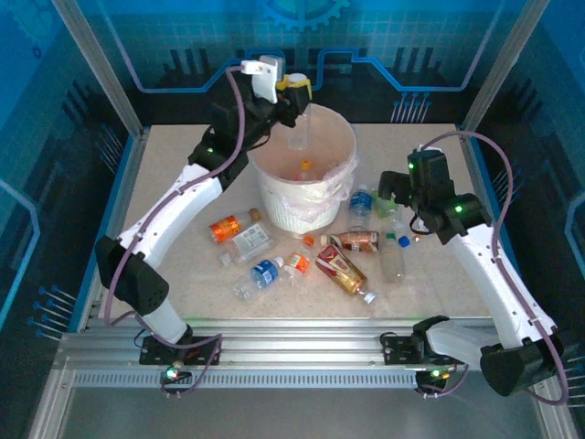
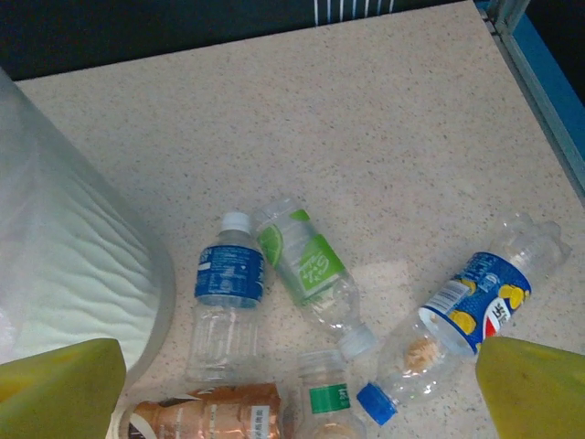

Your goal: Put the plastic bottles in the bin

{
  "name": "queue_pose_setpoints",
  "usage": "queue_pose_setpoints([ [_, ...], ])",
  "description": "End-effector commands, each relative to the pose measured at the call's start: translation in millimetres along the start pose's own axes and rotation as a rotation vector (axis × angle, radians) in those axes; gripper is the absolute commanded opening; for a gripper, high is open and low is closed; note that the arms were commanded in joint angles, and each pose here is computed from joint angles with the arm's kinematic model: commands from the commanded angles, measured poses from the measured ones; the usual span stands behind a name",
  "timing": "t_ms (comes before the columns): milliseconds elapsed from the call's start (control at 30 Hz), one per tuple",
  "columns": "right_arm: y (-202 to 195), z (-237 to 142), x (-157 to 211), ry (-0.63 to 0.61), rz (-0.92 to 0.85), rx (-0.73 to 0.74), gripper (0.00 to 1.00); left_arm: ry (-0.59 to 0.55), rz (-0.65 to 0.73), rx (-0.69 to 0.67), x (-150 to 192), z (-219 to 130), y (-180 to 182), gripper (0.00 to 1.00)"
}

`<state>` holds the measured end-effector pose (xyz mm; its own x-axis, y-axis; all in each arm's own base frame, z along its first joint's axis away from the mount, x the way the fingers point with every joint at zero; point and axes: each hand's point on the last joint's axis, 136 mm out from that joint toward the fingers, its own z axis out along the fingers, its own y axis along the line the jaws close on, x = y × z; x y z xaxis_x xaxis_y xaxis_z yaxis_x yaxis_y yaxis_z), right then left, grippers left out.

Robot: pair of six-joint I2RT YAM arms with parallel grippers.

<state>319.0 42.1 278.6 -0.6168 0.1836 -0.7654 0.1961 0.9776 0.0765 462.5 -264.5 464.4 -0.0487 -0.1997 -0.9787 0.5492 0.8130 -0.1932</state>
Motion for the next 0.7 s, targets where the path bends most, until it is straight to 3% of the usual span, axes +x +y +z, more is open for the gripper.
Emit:
queue_pose_setpoints([
  [0,-11.2,3.2,9.0,0.024,0.033,0.041,1.0,0.04,0.044,0.031,11.3,8.5,-6.9,0.28],
  [267,-13.7,5.6,12.2,0.027,0.04,0.049,1.0,0.175,0.044,0.024,68.1,30.1,3.8,0.29],
  [667,-16.6,6.8,12.2,0.034,0.038,0.053,1.0,0.261,0.055,-0.018,117.4,50.1,20.6,0.29],
])
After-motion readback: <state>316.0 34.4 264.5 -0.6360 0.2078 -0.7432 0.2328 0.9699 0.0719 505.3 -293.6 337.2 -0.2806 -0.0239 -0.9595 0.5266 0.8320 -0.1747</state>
